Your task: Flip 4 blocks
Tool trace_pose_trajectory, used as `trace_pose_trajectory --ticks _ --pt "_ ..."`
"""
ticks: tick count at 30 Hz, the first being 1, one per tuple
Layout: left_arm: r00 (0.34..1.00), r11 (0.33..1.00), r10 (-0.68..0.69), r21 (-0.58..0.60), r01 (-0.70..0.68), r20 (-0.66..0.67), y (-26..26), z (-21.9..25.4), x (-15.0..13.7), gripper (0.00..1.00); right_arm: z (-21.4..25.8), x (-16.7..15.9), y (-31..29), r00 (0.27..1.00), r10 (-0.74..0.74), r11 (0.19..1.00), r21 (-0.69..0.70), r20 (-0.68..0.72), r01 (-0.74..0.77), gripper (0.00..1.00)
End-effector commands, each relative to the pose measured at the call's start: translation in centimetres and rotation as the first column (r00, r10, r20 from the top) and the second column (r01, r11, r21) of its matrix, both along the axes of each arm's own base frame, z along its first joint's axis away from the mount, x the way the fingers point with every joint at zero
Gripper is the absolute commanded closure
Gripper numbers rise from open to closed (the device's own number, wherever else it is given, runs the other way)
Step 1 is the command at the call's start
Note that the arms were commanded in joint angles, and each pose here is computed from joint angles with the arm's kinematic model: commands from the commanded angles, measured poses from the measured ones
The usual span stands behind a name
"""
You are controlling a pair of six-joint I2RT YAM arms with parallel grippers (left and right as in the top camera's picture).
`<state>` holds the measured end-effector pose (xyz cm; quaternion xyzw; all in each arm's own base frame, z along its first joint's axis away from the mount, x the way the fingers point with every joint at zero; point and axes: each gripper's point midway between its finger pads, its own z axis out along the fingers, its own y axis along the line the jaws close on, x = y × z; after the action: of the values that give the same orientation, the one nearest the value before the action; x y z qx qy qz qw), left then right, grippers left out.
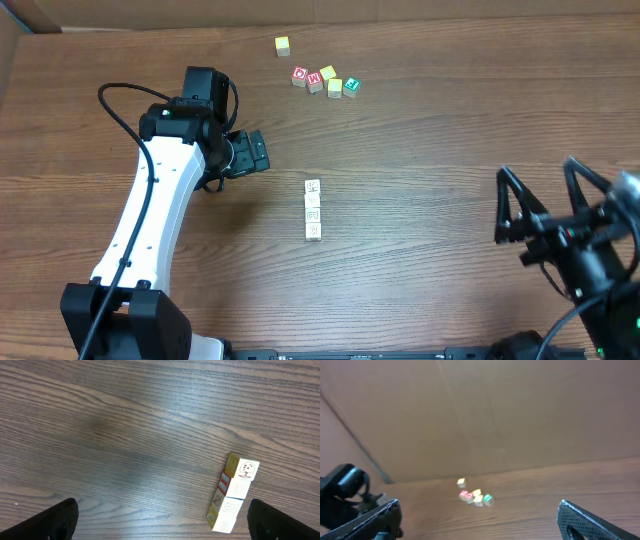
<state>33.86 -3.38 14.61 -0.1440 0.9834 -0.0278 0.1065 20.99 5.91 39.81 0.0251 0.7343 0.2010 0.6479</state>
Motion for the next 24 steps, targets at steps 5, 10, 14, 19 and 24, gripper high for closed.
trace_pose_trajectory --ticks 5,10,14,19,24 --pt "1.000 1.000 0.002 0.013 -0.002 -0.003 0.2 -0.1 0.2 0.00 -4.3 -1.6 -1.9 0.996 -0.066 0.998 0.011 0.068 0.065 0.00" --pt "1.000 1.000 0.002 0.013 -0.002 -0.003 0.2 -0.1 0.2 0.00 -5.9 -1.5 -2.3 0.981 -0.087 0.996 0.041 0.172 0.081 0.00" --pt "1.000 1.000 0.002 0.013 -0.002 -0.003 0.2 -0.1 0.2 0.00 -5.2 -1.5 -2.1 0.939 -0.083 0.995 0.085 0.334 0.058 0.00" --pt "1.000 1.000 0.002 0.013 -0.002 -0.003 0.2 -0.1 0.2 0.00 -3.1 -2.8 -2.2 0.827 -0.101 0.989 0.144 0.553 0.024 0.00" --pt "1.000 1.000 0.002 0.013 -0.002 -0.003 0.2 -0.1 0.2 0.00 -2.0 -4.1 -2.5 0.719 -0.123 0.983 0.181 0.684 -0.004 0.00"
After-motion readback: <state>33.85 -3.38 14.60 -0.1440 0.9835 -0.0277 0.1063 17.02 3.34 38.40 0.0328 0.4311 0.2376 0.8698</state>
